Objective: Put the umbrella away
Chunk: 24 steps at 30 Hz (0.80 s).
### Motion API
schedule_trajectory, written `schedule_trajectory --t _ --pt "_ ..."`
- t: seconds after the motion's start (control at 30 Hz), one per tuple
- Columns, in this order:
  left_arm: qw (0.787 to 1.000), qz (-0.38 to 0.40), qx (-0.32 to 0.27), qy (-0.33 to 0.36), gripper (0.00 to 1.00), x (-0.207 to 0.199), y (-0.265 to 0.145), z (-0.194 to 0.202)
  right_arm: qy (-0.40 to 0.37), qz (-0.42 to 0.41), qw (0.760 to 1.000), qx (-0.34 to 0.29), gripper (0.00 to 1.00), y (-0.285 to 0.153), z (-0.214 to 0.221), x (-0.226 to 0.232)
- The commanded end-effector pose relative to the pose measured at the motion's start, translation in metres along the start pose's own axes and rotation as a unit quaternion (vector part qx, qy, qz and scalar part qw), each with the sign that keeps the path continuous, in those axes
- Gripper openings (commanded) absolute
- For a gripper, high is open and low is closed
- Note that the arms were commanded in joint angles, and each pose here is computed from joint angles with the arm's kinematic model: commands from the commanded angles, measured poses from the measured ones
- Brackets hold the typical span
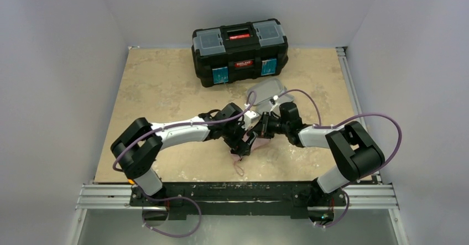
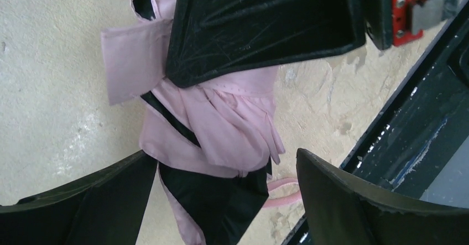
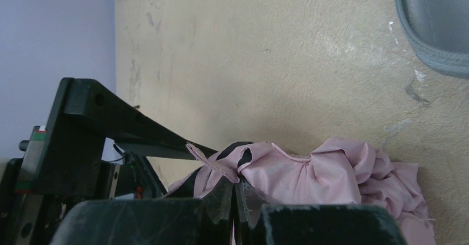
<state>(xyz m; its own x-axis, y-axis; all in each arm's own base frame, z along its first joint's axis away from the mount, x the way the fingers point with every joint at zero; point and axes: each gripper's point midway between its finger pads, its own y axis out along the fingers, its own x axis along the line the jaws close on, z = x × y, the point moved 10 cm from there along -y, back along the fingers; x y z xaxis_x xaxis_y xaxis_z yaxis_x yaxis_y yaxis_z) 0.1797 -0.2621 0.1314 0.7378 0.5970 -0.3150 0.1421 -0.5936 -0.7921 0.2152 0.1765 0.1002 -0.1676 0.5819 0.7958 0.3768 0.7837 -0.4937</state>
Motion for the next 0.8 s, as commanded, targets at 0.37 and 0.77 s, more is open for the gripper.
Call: schedule_trajectory --t 0.37,0.77 --pt "0.994 -0.051 -0.063 0.071 0.21 -0.001 0.031 -0.008 0.022 0.084 0.996 0.015 0.00 -0.004 0.011 -0.024" --pt "0.979 -0.166 -0.043 0.106 0.00 -0.028 0.028 0.014 0.010 0.043 0.999 -0.024 0.00 -0.018 -0.019 0.012"
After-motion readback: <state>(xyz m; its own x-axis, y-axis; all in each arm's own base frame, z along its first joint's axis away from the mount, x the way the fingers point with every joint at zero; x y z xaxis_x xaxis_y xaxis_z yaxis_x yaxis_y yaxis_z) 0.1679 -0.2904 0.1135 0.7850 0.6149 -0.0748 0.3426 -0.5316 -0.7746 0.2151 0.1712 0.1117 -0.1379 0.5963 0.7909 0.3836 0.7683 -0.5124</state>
